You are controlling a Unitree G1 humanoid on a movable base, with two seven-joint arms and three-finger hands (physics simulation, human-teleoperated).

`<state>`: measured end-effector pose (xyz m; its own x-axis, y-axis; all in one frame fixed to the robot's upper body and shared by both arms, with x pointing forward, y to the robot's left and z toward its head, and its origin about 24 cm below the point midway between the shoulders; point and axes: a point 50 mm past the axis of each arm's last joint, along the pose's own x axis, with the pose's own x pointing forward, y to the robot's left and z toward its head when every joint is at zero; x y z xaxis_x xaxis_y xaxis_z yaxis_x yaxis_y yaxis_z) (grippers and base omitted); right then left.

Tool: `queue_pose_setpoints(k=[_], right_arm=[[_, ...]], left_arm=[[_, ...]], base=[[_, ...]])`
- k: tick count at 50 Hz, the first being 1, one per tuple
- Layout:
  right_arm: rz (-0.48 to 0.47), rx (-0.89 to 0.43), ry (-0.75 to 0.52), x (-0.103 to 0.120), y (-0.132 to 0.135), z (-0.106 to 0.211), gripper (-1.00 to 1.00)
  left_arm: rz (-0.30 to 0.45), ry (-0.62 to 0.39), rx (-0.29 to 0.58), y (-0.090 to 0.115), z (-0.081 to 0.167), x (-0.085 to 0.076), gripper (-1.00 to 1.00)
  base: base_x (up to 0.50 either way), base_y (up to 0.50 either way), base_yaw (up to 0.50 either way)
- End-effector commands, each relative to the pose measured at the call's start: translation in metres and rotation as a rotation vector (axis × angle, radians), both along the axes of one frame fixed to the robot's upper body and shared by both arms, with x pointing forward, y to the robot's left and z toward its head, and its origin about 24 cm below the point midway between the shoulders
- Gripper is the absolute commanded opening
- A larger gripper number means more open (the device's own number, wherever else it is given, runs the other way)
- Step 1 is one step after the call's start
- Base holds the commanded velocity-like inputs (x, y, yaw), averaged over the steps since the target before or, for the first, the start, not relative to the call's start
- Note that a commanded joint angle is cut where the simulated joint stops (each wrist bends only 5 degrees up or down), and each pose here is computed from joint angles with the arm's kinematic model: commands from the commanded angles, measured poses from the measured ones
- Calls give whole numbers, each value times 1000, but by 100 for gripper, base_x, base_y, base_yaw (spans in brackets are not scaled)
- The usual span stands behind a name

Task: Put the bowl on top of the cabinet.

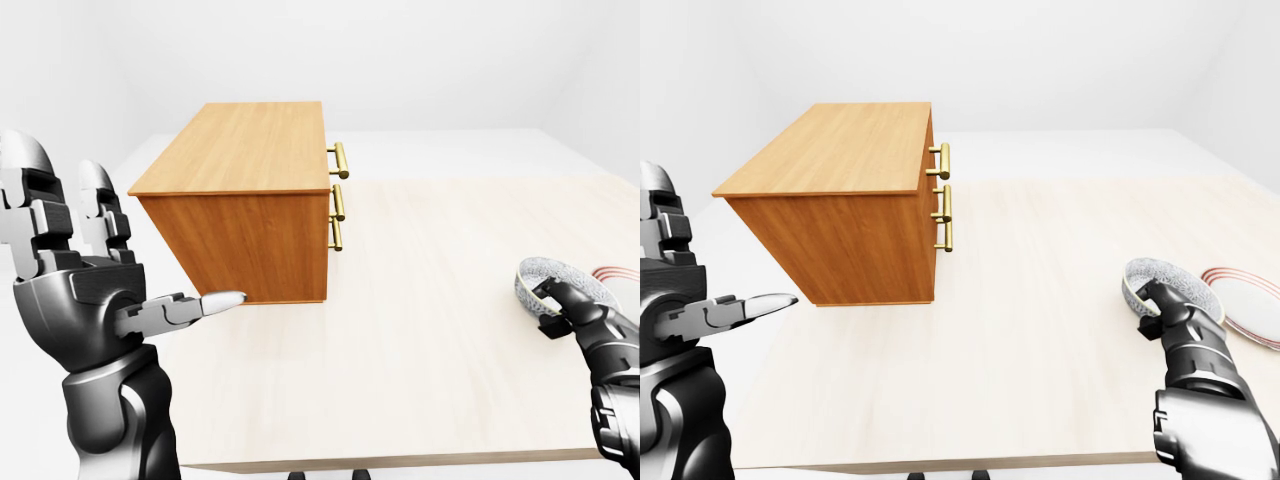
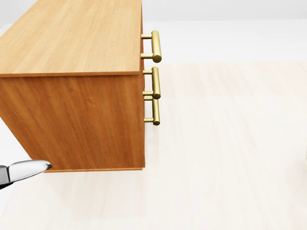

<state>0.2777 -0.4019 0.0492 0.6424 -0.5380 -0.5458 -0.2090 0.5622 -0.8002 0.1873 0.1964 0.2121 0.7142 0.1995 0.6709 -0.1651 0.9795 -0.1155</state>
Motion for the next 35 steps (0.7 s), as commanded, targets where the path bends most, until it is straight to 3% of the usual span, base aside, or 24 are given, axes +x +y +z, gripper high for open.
queue_pose_setpoints(k=[1, 8, 12, 16, 19, 26, 35], right_arm=[[-5, 69, 20, -5, 5, -13, -100], [-4, 59, 7, -2, 2, -5, -100], [12, 32, -37, 12, -1, 21, -100], [55, -13, -104, 37, 0, 70, -100], [132, -84, -157, 62, 10, 126, -100], [235, -244, -245, 87, 40, 233, -100], [231, -245, -245, 87, 40, 233, -100]], left_arm=[[0, -4, 1, 0, 1, 0, 100], [0, 0, 1, 0, 0, 0, 100], [-1, -6, 2, -1, 1, -1, 100], [0, 2, 1, 0, 0, 1, 100], [0, -8, 2, 0, 2, 0, 100], [3, -6, -1, 1, 1, 0, 100], [2, -5, -1, 1, 1, 0, 100]], base=[[0, 0, 0], [0, 0, 0], [0, 0, 0], [0, 0, 0], [0, 0, 0], [0, 0, 0], [0, 0, 0]])
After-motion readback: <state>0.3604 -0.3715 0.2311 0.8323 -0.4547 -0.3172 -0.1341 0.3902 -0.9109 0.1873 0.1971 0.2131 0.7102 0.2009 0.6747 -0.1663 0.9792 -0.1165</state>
